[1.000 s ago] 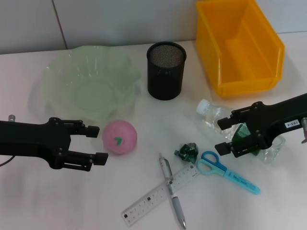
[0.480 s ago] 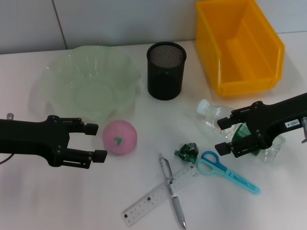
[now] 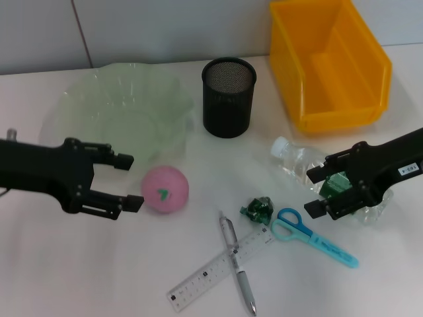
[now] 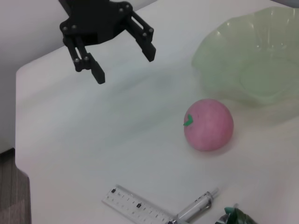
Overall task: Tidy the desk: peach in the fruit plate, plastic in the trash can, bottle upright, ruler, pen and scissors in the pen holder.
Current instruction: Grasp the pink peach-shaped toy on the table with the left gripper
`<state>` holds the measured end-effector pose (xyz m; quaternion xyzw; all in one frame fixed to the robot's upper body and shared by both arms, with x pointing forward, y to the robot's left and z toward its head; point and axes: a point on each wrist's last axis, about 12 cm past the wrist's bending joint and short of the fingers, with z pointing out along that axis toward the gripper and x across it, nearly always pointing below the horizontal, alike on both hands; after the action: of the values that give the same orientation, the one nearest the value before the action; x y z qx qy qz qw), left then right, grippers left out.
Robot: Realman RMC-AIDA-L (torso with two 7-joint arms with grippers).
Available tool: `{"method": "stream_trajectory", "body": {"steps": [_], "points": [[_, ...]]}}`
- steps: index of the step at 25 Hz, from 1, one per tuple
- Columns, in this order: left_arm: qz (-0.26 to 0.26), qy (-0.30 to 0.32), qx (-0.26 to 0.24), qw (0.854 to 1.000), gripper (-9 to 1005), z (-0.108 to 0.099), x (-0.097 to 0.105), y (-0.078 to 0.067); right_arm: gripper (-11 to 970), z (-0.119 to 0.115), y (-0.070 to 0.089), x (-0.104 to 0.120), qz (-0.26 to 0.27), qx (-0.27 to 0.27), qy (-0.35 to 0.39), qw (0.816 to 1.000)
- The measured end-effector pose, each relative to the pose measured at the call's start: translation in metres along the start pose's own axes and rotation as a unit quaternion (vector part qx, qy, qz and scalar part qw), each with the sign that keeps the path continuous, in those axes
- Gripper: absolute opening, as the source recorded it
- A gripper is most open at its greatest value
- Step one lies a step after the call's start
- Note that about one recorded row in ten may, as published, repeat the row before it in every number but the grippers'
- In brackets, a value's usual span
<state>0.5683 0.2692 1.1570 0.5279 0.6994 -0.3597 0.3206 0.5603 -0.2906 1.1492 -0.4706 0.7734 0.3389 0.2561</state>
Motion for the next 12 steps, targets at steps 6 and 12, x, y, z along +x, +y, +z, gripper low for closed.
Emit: {"method": "stream_trajectory", "body": {"steps": [6, 12], "points": [[0.077, 0.055, -0.014, 0.995, 831, -0.002, -0.03, 0.006, 798, -0.002, -0.003, -0.013, -0.016, -0.004, 0.008, 1.0], [0.169, 0.131, -0.028, 0.976, 831, 0.018, -0.057, 0.004, 797, -0.002, -0.006, -0.015, -0.014, -0.006, 0.014, 1.0]]}}
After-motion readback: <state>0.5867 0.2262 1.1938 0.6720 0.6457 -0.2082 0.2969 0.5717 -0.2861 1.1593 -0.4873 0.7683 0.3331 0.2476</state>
